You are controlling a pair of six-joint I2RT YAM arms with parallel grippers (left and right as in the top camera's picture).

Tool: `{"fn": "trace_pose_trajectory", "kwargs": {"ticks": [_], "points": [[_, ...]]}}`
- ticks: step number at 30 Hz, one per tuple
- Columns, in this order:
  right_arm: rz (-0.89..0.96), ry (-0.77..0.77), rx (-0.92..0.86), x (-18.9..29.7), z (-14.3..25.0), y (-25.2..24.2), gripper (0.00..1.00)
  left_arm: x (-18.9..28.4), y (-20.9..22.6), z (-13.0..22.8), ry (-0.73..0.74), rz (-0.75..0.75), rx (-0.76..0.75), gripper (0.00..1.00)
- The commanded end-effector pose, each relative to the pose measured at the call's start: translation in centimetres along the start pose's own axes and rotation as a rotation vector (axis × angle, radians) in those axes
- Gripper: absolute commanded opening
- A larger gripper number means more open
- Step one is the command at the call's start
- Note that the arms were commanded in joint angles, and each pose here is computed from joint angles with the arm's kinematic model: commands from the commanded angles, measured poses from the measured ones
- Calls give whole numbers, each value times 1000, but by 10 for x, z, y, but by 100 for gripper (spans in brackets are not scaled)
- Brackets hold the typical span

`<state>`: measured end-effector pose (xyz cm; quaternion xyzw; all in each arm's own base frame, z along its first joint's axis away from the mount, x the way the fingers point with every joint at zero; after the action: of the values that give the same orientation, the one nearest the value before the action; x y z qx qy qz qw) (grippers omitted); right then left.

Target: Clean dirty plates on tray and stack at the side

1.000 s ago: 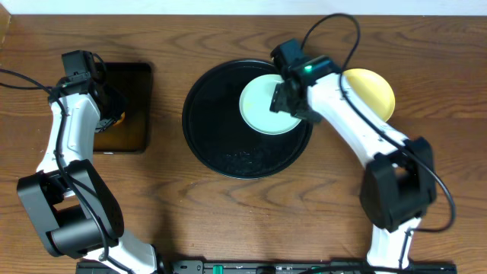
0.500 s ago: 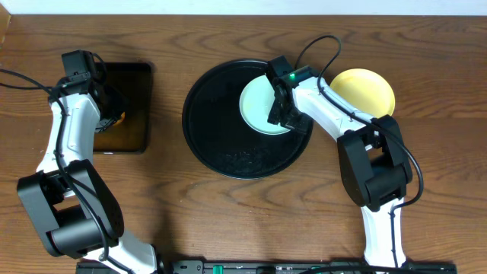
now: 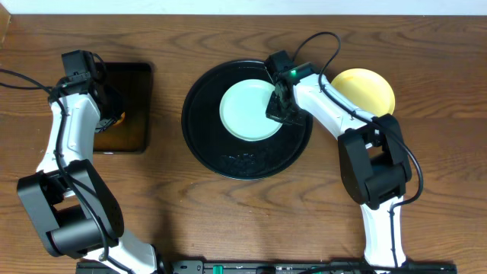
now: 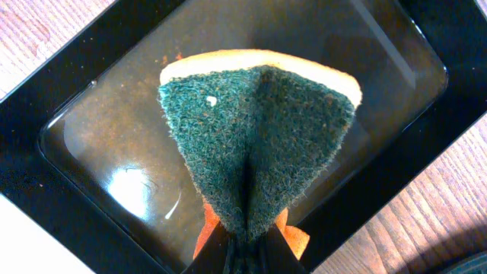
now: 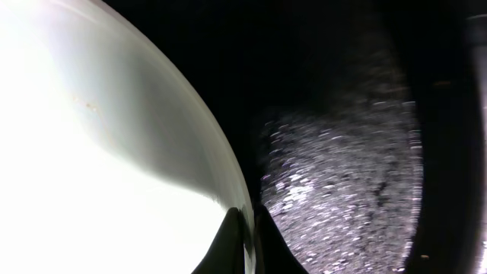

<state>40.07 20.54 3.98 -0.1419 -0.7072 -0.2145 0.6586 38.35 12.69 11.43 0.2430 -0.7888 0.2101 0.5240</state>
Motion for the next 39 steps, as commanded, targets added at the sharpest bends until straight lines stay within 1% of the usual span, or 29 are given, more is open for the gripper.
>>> {"fn": "trace_pose_trajectory", "kwargs": {"ticks": [1,2,4,7,10,12,16,21,24,28,30,31,33,34,38,39], "points": [[-98,35,112,18,-12,8,1,-1,3,1,2,-9,16,8],[-156,10,132,41,-24,10,1,-1,3,1,3,-8,16,8],[-204,-22,128,64,-38,6,1,-1,3,1,3,-8,16,8],[-249,-81,74,103,-66,-18,1,-1,3,1,3,-9,16,8],[-273,-130,36,133,-94,-54,1,-1,3,1,3,-8,16,8],[-241,-145,-50,148,-118,-103,1,-1,3,1,3,-9,16,8],[-155,-142,-176,146,-142,-169,1,-1,3,1,3,-8,16,8],[-70,-159,-272,144,-155,-221,2,-1,3,1,3,-8,16,8],[-44,-168,-293,136,-158,-232,2,-1,3,1,3,-8,17,8],[-36,-165,-326,112,-155,-235,1,-1,3,1,3,-9,17,8],[-36,-163,-336,102,-153,-237,23,-1,3,1,3,-8,17,8],[-39,-155,-334,99,-151,-236,30,-1,3,1,3,-8,17,8],[-66,-134,-305,98,-147,-227,39,-1,3,1,2,-8,17,8],[-77,-127,-290,98,-145,-223,41,-1,3,1,2,-8,17,8],[-104,-106,-258,96,-138,-206,42,-1,3,1,3,-8,17,8],[-206,-57,-160,97,-128,-179,41,-1,3,1,2,-8,17,8]]}}
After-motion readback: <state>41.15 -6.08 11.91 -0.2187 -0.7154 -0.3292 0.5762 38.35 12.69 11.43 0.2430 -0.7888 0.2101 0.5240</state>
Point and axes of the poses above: each gripper's point midway between its finger pads, its own x axis back along the fingers, its own y axis along the line the jaws close on, z = x × y, the point moved 3 cm from there along x, back along the fingers, and after that the axes turned 11 degrees about -x, right-handed, at the moved point
